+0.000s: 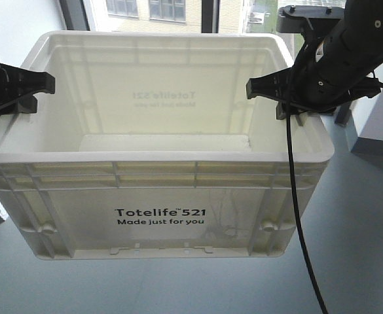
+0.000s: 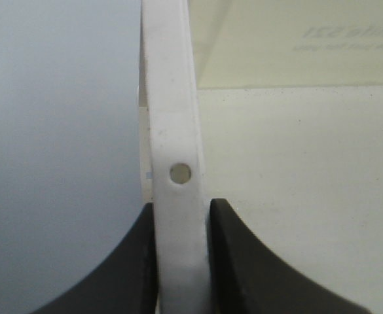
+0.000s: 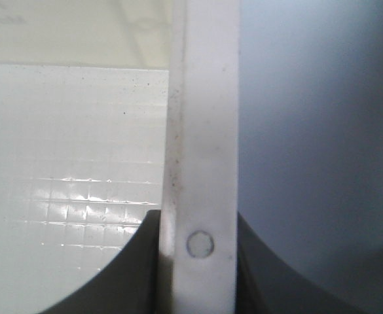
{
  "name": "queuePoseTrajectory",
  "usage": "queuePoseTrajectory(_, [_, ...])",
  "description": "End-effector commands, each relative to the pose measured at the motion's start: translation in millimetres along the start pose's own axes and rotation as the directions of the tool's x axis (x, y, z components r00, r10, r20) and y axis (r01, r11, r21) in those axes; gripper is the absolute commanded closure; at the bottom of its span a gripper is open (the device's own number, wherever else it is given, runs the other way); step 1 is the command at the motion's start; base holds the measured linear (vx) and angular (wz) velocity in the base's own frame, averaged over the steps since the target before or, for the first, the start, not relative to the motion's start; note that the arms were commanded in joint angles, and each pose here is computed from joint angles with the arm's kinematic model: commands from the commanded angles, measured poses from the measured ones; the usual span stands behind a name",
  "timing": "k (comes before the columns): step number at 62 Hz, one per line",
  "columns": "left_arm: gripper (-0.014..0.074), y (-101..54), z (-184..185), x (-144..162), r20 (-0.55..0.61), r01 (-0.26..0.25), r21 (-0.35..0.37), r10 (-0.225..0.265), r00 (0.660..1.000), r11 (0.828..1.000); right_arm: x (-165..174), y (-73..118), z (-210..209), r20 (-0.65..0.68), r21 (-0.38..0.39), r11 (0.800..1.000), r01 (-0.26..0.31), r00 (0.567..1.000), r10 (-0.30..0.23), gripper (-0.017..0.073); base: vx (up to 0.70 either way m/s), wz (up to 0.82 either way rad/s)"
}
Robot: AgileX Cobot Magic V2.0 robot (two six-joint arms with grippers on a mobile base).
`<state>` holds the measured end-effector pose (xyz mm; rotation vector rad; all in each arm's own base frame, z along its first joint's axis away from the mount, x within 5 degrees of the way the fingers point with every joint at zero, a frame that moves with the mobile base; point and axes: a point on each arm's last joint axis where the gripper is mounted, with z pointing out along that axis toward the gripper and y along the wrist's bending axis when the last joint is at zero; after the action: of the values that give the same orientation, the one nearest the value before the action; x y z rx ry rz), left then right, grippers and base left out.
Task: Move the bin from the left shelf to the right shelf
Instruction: 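Keep gripping the crate while the base drives across the room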
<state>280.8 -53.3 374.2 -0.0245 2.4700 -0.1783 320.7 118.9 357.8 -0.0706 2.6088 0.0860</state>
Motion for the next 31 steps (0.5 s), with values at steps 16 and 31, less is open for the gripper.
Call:
queuePoseTrajectory(16, [0.0599,-1.1,-25.9,-15.2,0.171,-0.031,0.009,0.029,0.985,0.999,-14.6,-7.1,-31.7,0.185,0.008,1.000,0.019,0.983,-0.020,0.0538,0.14,0.42])
queuePoseTrajectory(31, [0.0599,-1.1,-25.9,-15.2,0.171,-0.031,0.009,0.029,0.985,0.999,-14.6,-7.1,-31.7,0.185,0.008,1.000,0.019,0.983,-0.020,0.0538,0.12,0.46])
